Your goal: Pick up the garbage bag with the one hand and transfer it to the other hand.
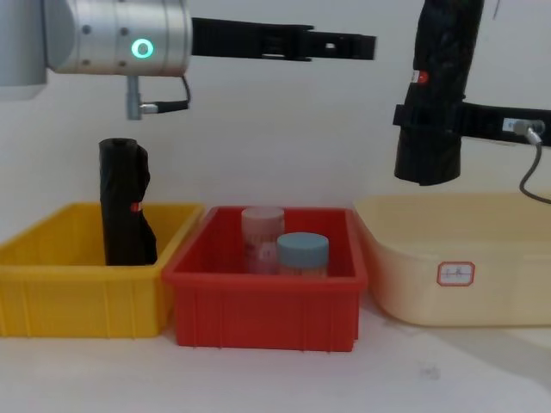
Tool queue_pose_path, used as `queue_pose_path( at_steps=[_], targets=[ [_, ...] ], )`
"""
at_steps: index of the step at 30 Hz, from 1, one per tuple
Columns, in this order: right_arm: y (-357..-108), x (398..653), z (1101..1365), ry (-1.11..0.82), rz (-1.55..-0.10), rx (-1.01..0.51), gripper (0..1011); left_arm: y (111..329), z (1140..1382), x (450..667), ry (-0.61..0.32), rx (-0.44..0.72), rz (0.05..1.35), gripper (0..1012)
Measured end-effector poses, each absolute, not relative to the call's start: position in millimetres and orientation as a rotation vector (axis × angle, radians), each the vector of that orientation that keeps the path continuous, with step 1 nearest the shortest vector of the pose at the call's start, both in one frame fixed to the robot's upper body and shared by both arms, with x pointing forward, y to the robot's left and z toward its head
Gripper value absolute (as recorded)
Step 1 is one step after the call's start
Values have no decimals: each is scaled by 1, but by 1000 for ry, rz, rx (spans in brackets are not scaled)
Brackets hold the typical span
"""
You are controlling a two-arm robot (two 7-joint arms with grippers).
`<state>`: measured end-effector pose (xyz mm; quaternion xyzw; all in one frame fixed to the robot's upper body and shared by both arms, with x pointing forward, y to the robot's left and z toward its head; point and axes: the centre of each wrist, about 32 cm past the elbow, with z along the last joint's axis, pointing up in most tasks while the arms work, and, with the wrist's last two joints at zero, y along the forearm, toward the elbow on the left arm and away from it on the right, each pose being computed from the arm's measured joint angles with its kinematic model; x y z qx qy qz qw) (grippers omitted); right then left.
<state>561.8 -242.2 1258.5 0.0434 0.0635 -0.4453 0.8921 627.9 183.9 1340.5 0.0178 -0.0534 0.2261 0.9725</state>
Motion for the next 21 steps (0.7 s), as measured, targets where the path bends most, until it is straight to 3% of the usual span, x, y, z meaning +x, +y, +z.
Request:
queue_pose_path(
  at_steps=[16,21],
  targets=[
    [-251,588,1259,78,-1012,35,581,219,1327,606,-73,13,699,1000],
    [-252,593,1257,62,-1042,26,710,225,1316,598,-49,5,763,1000]
  ],
)
